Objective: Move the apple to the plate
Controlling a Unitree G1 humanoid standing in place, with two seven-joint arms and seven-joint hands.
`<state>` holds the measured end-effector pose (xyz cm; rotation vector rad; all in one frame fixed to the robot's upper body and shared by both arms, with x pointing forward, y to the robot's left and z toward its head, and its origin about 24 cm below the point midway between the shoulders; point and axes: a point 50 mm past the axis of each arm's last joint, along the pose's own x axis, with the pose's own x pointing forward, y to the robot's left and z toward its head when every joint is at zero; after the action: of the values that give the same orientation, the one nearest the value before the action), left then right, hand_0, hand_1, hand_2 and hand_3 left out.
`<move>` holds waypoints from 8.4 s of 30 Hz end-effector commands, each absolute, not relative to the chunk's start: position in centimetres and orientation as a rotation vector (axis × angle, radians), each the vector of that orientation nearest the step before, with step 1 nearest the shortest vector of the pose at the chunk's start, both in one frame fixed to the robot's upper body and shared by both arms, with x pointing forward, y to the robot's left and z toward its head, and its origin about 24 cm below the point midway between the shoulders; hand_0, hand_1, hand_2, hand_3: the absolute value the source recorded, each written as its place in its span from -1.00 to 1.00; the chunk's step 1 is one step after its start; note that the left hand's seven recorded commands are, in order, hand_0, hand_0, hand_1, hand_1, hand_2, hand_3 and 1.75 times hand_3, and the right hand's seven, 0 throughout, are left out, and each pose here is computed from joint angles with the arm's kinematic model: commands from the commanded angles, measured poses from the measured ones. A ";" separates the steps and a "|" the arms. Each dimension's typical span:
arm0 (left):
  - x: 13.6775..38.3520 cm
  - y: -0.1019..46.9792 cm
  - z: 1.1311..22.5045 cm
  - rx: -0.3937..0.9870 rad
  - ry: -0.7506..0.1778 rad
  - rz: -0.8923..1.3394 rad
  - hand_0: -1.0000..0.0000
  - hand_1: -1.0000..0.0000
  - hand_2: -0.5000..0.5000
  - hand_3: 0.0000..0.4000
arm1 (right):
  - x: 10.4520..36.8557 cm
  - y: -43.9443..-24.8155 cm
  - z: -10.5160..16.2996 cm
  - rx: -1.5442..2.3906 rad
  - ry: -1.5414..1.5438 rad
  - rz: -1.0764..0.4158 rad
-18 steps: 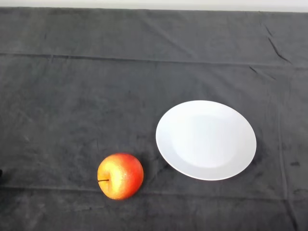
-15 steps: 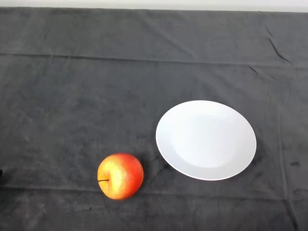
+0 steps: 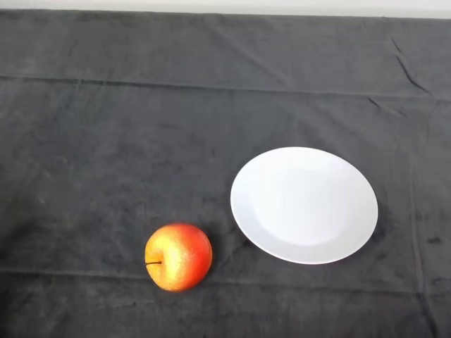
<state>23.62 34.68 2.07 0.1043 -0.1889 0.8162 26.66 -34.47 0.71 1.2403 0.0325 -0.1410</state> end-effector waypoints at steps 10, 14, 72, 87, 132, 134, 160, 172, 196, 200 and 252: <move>26.1 33.7 8.6 0.221 -0.407 0.735 1.00 1.00 0.00 -1.00 | 26.6 -35.3 1.3 1.228 0.017 -0.148; 26.6 32.1 10.0 0.234 -0.456 0.694 1.00 1.00 0.00 -1.00 | 26.6 -35.3 1.3 1.227 0.018 -0.149; 25.9 25.2 11.0 0.372 -0.364 0.354 1.00 1.00 0.00 -1.00 | 26.6 -35.2 1.3 1.217 0.021 -0.153; 27.3 21.7 11.8 0.459 -0.345 0.181 1.00 1.00 0.00 -1.00 | 26.6 -35.2 1.2 1.216 0.022 -0.154; 25.7 15.9 9.1 0.592 -0.287 -0.302 1.00 1.00 0.00 -1.00 | 26.6 -35.2 1.3 1.216 0.022 -0.155; 25.7 16.0 8.7 0.604 -0.274 -0.313 1.00 1.00 0.00 -1.00 | 26.6 -35.2 1.3 1.217 0.022 -0.155; 26.3 17.0 4.8 0.746 -0.093 -0.457 1.00 1.00 0.00 -1.00 | 26.6 -35.2 1.3 1.217 0.021 -0.154; 26.4 17.1 4.6 0.762 -0.068 -0.471 1.00 1.00 0.00 -1.00 | 26.6 -35.2 1.3 1.218 0.021 -0.154; 28.8 17.4 5.0 0.670 -0.113 -0.352 -1.00 -1.00 0.00 1.00 | 26.6 -35.2 1.3 1.218 0.021 -0.154; 29.1 17.5 5.6 0.647 -0.137 -0.314 -1.00 -1.00 0.00 1.00 | 26.6 -35.2 1.3 1.218 0.021 -0.154; 33.1 8.0 9.2 0.434 -0.314 -0.338 -1.00 -1.00 0.00 1.00 | 26.6 -35.2 1.3 1.219 0.021 -0.154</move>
<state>32.58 8.42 8.30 0.4207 -0.2791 -0.3295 26.50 -34.64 0.68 1.2374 0.0341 -0.1481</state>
